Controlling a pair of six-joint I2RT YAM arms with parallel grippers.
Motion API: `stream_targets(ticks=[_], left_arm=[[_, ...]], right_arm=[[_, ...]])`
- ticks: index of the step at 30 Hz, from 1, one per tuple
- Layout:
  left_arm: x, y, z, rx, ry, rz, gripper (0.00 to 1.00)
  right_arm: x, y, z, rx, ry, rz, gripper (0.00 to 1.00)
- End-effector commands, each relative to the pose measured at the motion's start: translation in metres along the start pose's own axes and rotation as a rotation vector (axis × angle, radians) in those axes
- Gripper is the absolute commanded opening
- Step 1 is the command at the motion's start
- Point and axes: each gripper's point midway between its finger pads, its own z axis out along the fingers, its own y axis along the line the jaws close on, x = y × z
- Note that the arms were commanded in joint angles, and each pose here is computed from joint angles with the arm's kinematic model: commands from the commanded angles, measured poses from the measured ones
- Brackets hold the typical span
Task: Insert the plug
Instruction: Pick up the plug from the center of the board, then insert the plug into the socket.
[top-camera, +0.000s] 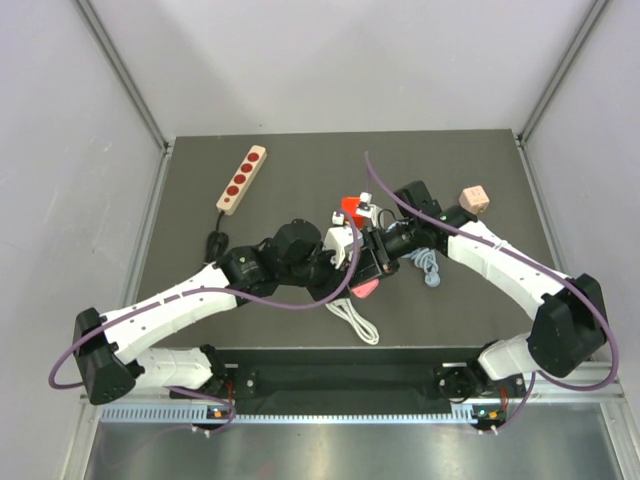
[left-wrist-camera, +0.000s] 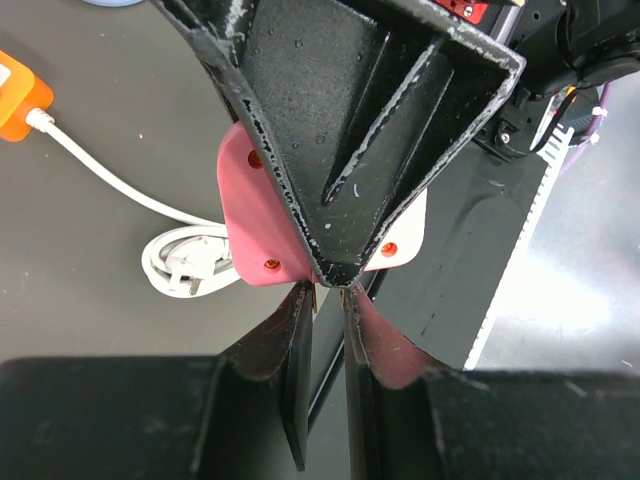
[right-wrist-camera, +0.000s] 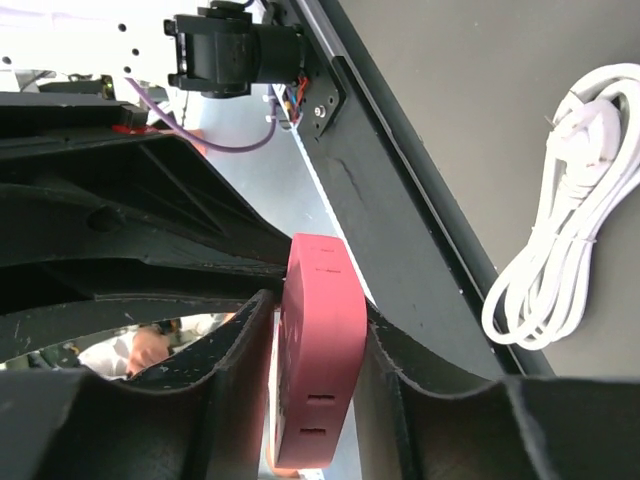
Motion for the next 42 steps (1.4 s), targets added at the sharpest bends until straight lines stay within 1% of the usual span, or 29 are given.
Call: stream_targets(ticks=[1,3,5,7,8,9,10,11,14,15,16,17,20,21,22,23,24,25,26,27,28,30,31,34,36,42], left_arm=[[-0.016,-0.006,-0.005,0.021,-0.081,0.052,0.00],[-0.017,-0.005,-0.006,0.020,-0.083,0.052,0.00],[-0.016,-0.005,-0.006,0.019,-0.083,0.054,0.00],[-0.016,-0.003,-0.006,0.006,-0.084,0.053,0.00],[-0.016,-0.001,-0.005,-0.003,-0.082,0.049,0.01],[-0.016,0.004,-0.006,-0.034,-0.083,0.045,0.07],[-0.016,0.006,-0.006,-0.049,-0.081,0.032,0.18],[-0.014,0.008,-0.006,-0.059,-0.076,0.027,0.38],[-0.015,0.007,-0.010,-0.060,-0.090,0.015,0.70],[-0.013,0.006,-0.011,-0.058,-0.088,0.010,0.72],[-0.014,0.007,-0.012,-0.064,-0.092,0.010,0.73],[-0.014,0.008,-0.015,-0.070,-0.101,0.010,0.73],[-0.013,0.013,-0.020,-0.107,-0.124,-0.004,0.73],[-0.014,0.015,-0.020,-0.116,-0.137,-0.007,0.73],[-0.017,0.015,-0.023,-0.119,-0.154,-0.006,0.73],[-0.022,0.013,-0.029,-0.119,-0.180,-0.002,0.73],[-0.029,0.011,-0.032,-0.114,-0.206,0.002,0.73],[-0.033,0.010,-0.036,-0.112,-0.226,0.006,0.73],[-0.039,0.015,-0.041,-0.146,-0.253,0.004,0.73],[-0.047,0.017,-0.046,-0.170,-0.274,0.004,0.74],[-0.045,0.025,-0.048,-0.215,-0.264,-0.005,0.74],[-0.050,0.044,-0.055,-0.334,-0.270,-0.021,0.74],[-0.047,0.046,-0.055,-0.348,-0.254,-0.029,0.74],[-0.048,0.033,-0.057,-0.279,-0.270,-0.011,0.75],[-0.050,0.030,-0.063,-0.270,-0.300,-0.018,0.75],[-0.045,0.046,-0.073,-0.359,-0.312,-0.021,0.75]], right_arm=[[-0.003,0.006,0.006,-0.048,-0.005,-0.033,0.36],[-0.004,0.006,0.006,-0.047,-0.007,-0.037,0.34],[-0.005,0.006,0.005,-0.038,-0.016,-0.044,0.19],[-0.007,0.008,0.004,-0.033,-0.030,-0.055,0.00],[-0.009,0.007,0.002,-0.026,-0.040,-0.057,0.00],[-0.012,0.004,0.001,-0.006,-0.057,-0.061,0.00],[-0.016,0.004,-0.002,0.005,-0.078,-0.067,0.00],[-0.023,-0.002,-0.010,0.028,-0.114,-0.046,0.00],[-0.045,-0.007,-0.036,0.056,-0.230,-0.028,0.00],[-0.050,-0.008,-0.043,0.074,-0.261,-0.035,0.00],[-0.058,-0.005,-0.054,0.099,-0.302,-0.057,0.00],[-0.064,-0.019,-0.066,0.189,-0.342,-0.044,0.00],[-0.079,-0.043,-0.092,0.348,-0.418,-0.014,0.00],[-0.079,-0.069,-0.104,0.513,-0.442,0.039,0.00],[-0.085,-0.082,-0.114,0.607,-0.459,0.063,0.00],[-0.086,-0.097,-0.121,0.703,-0.465,0.096,0.00],[-0.086,-0.119,-0.134,0.844,-0.472,0.141,0.00],[-0.088,-0.127,-0.137,0.894,-0.476,0.156,0.00],[-0.091,-0.130,-0.136,0.929,-0.475,0.165,0.00],[-0.091,-0.139,-0.142,1.008,-0.479,0.180,0.00],[-0.099,-0.145,-0.142,1.050,-0.480,0.187,0.00],[-0.104,-0.151,-0.137,1.104,-0.472,0.193,0.00],[-0.108,-0.161,-0.130,1.113,-0.451,0.207,0.00],[-0.115,-0.179,-0.115,1.143,-0.412,0.227,0.00],[-0.121,-0.190,-0.104,1.141,-0.391,0.244,0.00],[-0.126,-0.209,-0.092,1.165,-0.359,0.281,0.00]])
